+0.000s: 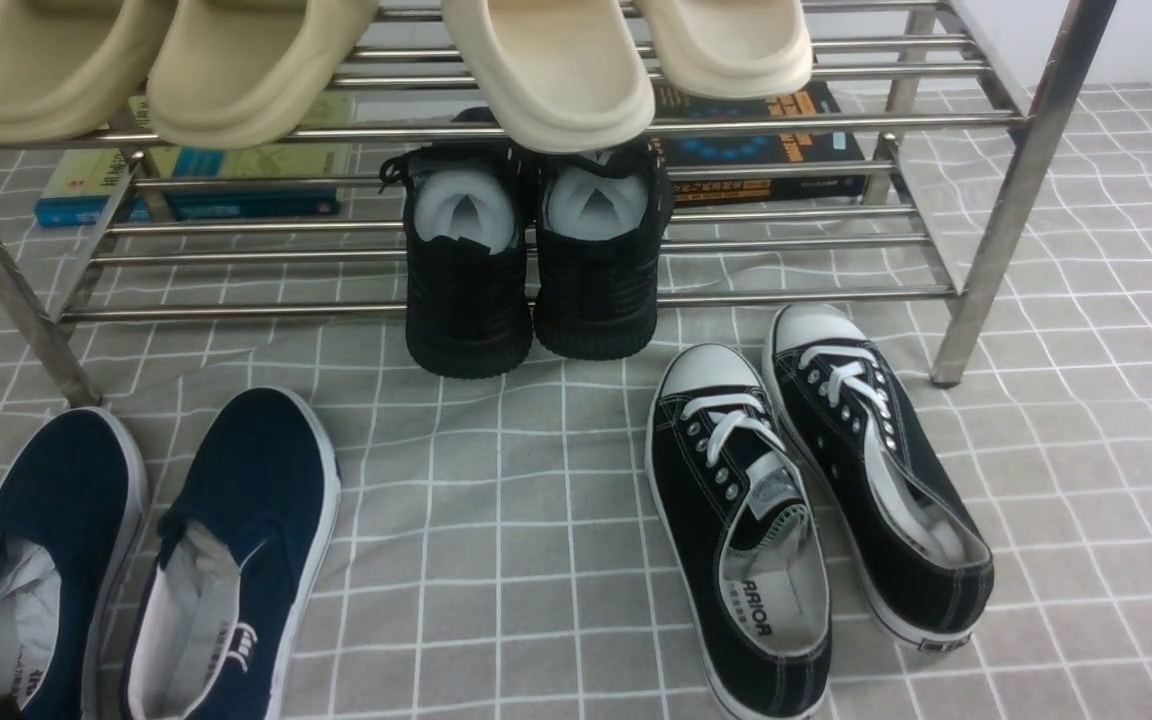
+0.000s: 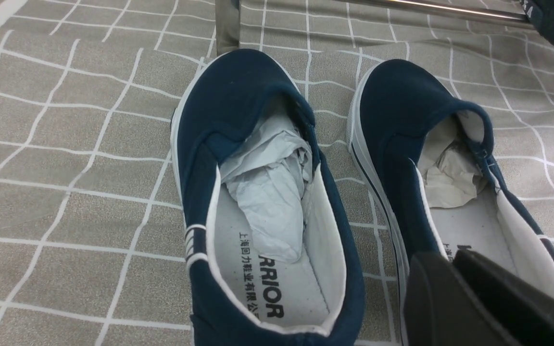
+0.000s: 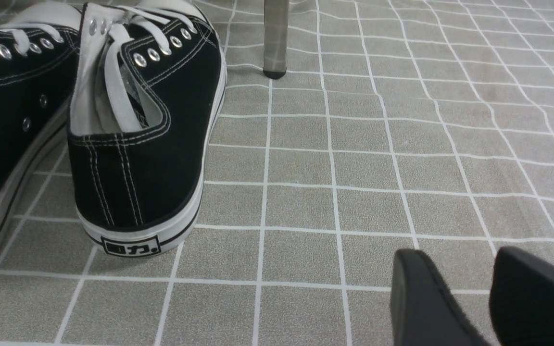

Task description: Take the shoes off the shelf with your hand from the grey coffee tablecloth.

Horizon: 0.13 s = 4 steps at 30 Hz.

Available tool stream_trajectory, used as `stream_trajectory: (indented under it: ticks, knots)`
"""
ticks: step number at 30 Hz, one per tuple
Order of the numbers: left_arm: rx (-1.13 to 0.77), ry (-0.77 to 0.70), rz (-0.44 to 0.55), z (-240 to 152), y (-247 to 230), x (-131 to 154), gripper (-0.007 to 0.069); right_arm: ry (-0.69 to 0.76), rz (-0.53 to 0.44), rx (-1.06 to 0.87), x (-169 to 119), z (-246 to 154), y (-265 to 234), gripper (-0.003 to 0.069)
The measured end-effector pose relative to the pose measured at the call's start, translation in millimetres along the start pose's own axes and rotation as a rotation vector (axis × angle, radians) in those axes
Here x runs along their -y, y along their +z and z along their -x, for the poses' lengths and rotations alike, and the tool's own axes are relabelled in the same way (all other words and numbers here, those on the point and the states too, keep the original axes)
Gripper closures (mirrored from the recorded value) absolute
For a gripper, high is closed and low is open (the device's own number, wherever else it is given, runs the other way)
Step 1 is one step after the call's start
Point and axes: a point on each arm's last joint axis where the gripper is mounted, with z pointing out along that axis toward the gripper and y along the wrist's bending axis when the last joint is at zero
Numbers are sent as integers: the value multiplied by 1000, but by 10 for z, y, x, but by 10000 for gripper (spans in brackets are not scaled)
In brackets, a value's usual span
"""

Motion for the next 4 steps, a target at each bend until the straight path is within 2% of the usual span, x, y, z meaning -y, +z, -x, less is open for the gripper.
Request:
stream_trajectory:
  ticks: [4]
  knots:
    - [0, 0, 0, 0, 0, 0, 554, 0, 0, 0, 0, 0, 0, 420]
